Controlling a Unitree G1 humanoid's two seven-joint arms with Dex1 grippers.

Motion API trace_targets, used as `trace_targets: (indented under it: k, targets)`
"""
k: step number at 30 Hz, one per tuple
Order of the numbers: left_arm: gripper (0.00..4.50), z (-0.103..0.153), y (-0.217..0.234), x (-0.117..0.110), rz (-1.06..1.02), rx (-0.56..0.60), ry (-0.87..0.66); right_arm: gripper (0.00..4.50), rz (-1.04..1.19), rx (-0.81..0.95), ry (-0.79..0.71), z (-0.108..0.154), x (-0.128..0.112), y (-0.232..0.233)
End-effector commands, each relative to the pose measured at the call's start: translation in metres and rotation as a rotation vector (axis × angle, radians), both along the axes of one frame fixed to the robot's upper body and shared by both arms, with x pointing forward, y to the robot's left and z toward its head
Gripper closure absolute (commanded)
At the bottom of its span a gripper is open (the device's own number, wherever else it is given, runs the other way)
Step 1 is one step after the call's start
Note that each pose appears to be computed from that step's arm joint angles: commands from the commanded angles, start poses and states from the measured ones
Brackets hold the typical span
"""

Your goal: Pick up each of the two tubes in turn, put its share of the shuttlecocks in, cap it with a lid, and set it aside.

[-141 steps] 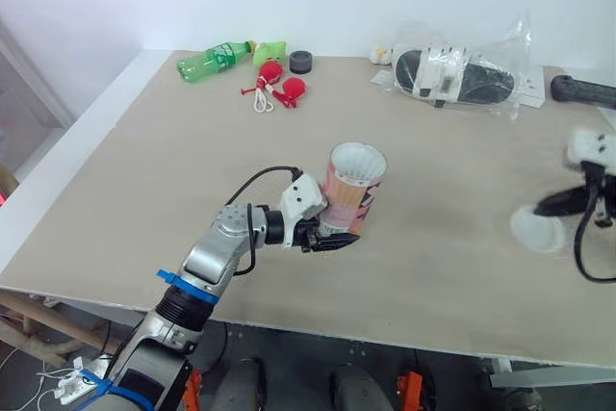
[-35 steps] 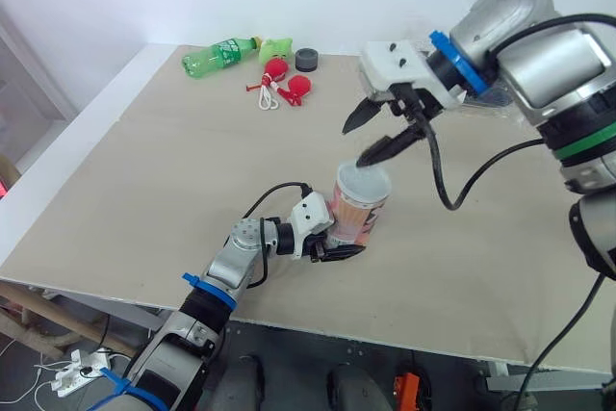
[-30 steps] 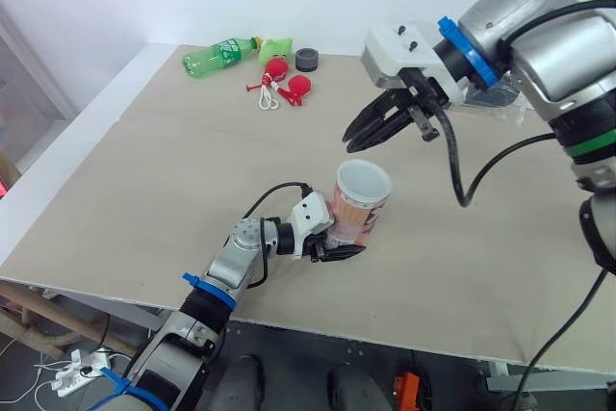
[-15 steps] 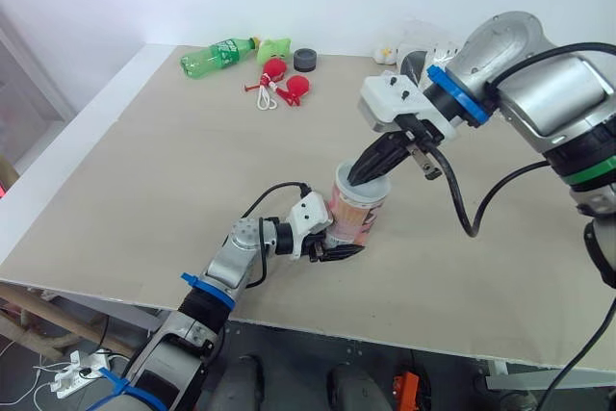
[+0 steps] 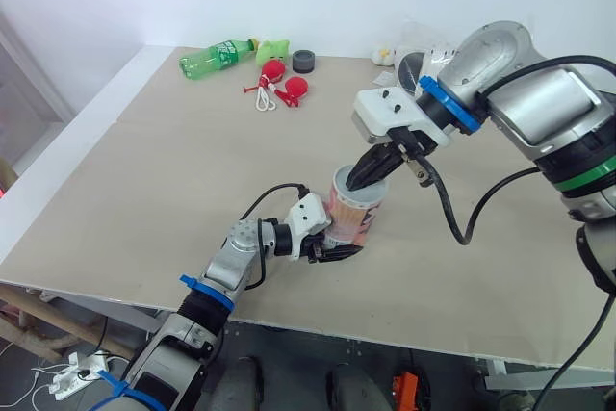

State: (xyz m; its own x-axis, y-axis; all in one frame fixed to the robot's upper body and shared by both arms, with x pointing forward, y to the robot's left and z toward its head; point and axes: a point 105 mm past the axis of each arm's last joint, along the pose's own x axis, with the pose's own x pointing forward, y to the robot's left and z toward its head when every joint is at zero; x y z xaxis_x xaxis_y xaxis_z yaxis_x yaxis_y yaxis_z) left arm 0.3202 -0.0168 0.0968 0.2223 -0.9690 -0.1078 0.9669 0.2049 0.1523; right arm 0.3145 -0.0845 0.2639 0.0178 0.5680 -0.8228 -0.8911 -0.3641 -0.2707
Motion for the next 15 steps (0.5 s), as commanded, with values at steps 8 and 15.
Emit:
trace_targets:
  k: [8, 15]
  targets:
    - [1.53, -0.012, 0.001, -0.005, -0.004, 0.035, 0.03, 4.41, 0.036, -0.099, 0.046, -0.028, -0.004, -0.002]
    - [1.53, -0.013, 0.003, -0.003, 0.007, 0.03, 0.035, 4.41, -0.024, 0.125, 0.08, 0.015, -0.01, -0.002]
